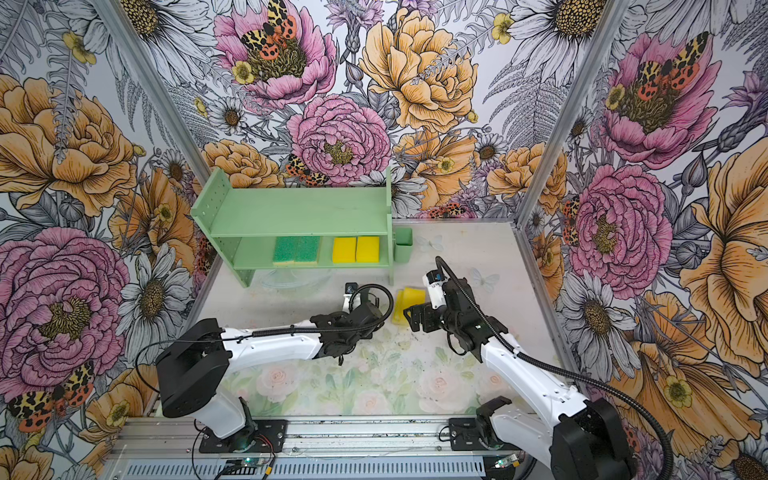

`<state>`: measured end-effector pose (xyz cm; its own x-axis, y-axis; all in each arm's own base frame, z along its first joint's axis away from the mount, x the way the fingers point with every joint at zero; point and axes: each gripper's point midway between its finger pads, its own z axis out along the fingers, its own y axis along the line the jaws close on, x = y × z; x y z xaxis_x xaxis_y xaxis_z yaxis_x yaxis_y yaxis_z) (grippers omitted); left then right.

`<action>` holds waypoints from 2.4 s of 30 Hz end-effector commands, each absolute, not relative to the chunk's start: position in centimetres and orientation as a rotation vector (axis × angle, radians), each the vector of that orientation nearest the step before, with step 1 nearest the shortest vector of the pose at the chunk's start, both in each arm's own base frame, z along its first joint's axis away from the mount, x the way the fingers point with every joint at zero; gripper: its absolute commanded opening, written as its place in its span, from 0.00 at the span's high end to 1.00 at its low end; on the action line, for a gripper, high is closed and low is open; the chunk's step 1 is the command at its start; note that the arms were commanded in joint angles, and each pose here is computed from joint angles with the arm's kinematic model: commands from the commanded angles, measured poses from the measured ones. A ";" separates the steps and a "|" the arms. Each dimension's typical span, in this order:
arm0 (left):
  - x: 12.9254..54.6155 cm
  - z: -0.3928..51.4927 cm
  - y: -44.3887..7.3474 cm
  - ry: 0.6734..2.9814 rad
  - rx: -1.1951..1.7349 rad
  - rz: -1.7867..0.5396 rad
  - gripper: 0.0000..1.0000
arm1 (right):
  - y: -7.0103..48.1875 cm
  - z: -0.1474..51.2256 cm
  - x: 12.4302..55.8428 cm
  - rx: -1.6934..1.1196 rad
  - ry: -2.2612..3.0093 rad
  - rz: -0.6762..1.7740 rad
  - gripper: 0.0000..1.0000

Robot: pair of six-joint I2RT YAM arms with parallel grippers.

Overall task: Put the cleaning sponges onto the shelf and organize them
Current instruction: 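Lift the dark green scouring pad off the table with the left gripper, then carry the scouring pad with the left gripper into the upper shelf, then lower the scouring pad onto the upper shelf and open the left gripper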

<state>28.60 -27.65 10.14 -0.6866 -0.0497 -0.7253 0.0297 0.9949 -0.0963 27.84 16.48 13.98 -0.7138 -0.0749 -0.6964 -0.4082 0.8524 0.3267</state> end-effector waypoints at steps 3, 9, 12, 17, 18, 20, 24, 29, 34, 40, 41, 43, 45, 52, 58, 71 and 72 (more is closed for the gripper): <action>28.4 14.0 -28.4 2.283 0.042 -0.144 0.47 | 16.2 14.3 28.0 -0.338 2.297 0.605 0.04; 27.5 19.1 -28.5 2.202 0.117 -0.118 0.45 | 16.2 14.2 28.0 -0.337 2.300 0.603 0.04; 27.1 22.1 -28.3 2.152 0.133 -0.132 0.45 | 16.2 14.2 28.0 -0.337 2.301 0.602 0.04; 26.5 27.5 -27.6 2.069 0.134 -0.226 0.45 | 16.2 14.2 28.1 -0.334 2.302 0.602 0.04; 26.4 28.5 -27.4 2.054 0.134 -0.239 0.44 | 16.2 14.3 28.1 -0.334 2.300 0.603 0.04; 26.3 30.9 -27.0 2.017 0.132 -0.268 0.44 | 16.2 14.3 28.1 -0.335 2.300 0.605 0.04; 26.3 34.8 -26.3 1.949 0.132 -0.293 0.41 | 16.3 14.2 28.2 -0.335 2.303 0.606 0.04; 27.8 39.0 -26.3 1.881 0.145 -0.276 0.40 | 16.4 14.2 28.3 -0.335 2.309 0.613 0.04; 30.9 41.7 -26.5 1.845 0.153 -0.216 0.40 | 16.4 14.1 28.3 -0.334 2.313 0.612 0.04; 35.7 42.6 -26.4 1.853 0.124 -0.212 0.39 | 16.3 14.1 28.4 -0.324 2.316 0.608 0.04; 36.5 42.5 -26.3 1.859 0.121 -0.211 0.39 | 16.3 14.2 28.4 -0.326 2.313 0.607 0.04; 37.9 42.0 -26.4 1.875 0.124 -0.213 0.39 | 16.3 14.3 28.4 -0.325 2.310 0.609 0.04; 39.1 41.3 -26.5 1.891 0.123 -0.206 0.39 | 16.3 14.5 28.4 -0.326 2.303 0.612 0.04; 43.0 38.4 -26.4 1.997 0.130 -0.165 0.39 | 16.2 14.3 28.2 -0.314 2.310 0.612 0.04; 45.4 35.4 -26.7 2.077 0.114 -0.165 0.40 | 16.0 14.2 28.0 -0.297 2.311 0.615 0.04; 47.4 33.2 -26.0 2.139 0.052 -0.178 0.40 | 15.8 14.5 27.7 -0.295 2.303 0.611 0.04; 47.4 33.2 -26.0 2.140 0.047 -0.183 0.40 | 15.8 14.5 27.7 -0.295 2.303 0.611 0.04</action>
<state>47.21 -25.98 31.74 -0.5593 0.0121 -0.8289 0.1085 0.9924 -0.0587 27.74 16.20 14.42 -0.7122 -0.0503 -0.7002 -0.3934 0.8547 0.3387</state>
